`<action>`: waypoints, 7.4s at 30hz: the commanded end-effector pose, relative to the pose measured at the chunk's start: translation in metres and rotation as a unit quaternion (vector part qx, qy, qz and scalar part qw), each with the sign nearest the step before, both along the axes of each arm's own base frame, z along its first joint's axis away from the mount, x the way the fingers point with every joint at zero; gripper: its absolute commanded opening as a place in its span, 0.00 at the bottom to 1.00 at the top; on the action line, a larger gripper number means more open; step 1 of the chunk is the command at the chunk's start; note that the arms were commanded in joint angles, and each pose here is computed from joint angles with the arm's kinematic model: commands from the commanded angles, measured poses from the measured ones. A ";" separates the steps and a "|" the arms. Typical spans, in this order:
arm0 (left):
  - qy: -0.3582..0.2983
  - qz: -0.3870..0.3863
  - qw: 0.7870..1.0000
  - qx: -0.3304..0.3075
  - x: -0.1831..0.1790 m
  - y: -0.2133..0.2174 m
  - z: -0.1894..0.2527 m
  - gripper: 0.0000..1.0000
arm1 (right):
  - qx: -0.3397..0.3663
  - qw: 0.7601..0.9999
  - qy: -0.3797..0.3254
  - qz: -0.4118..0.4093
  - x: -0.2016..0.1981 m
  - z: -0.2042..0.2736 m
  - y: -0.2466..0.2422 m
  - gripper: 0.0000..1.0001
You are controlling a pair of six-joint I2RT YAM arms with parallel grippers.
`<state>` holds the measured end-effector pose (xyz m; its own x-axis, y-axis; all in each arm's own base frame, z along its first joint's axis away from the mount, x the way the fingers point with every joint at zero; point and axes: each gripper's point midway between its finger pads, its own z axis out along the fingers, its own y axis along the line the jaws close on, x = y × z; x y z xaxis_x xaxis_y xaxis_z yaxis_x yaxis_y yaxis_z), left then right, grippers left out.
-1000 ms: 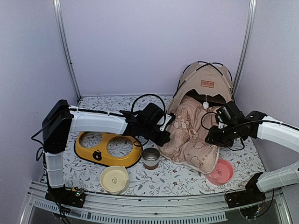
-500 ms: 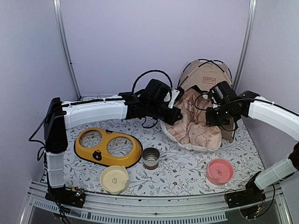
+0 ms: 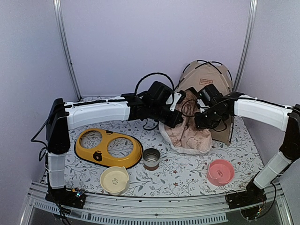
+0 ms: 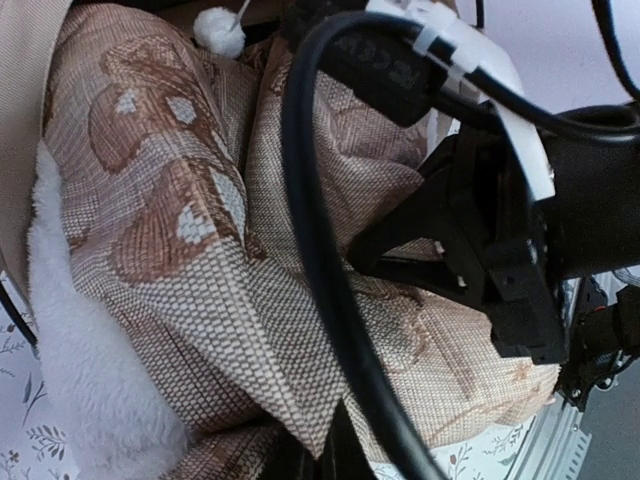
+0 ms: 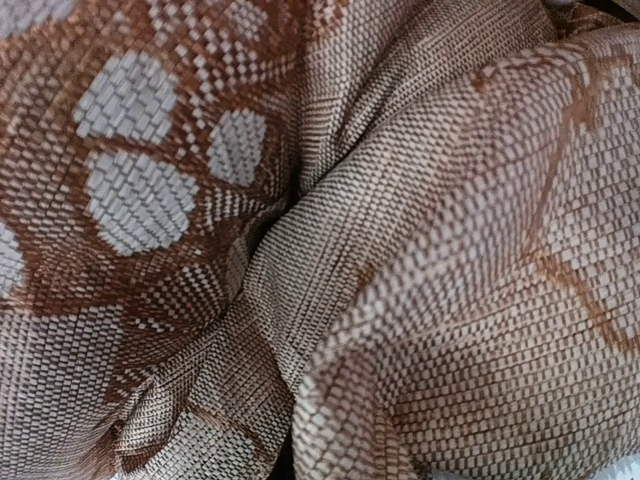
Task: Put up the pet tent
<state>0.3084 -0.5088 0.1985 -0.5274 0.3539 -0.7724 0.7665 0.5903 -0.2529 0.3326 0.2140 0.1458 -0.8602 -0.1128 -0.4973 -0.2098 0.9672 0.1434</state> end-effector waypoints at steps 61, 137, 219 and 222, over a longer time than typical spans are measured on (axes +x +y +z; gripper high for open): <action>-0.065 0.159 0.983 -0.057 0.096 -0.011 0.022 0.00 | -0.013 0.984 -0.028 -0.177 -0.062 0.001 -0.102 0.99; -0.088 0.081 0.992 -0.035 0.134 0.039 -0.014 0.22 | 0.081 0.984 -0.159 0.011 0.011 0.028 0.025 0.99; -0.025 -0.101 0.992 -0.077 0.052 0.112 0.008 0.00 | 0.029 0.992 -0.096 -0.074 0.014 0.000 0.013 0.85; -0.025 -0.100 0.992 -0.075 0.052 0.113 0.007 0.00 | 0.046 0.995 -0.073 -0.054 -0.003 -0.010 0.034 0.85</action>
<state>0.3545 -0.4042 0.1867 -0.4386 0.3560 -0.8251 0.8765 0.3720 -0.3055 0.3523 0.2259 0.1417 -0.7396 0.0478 -0.6714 -0.0926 0.9808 0.1718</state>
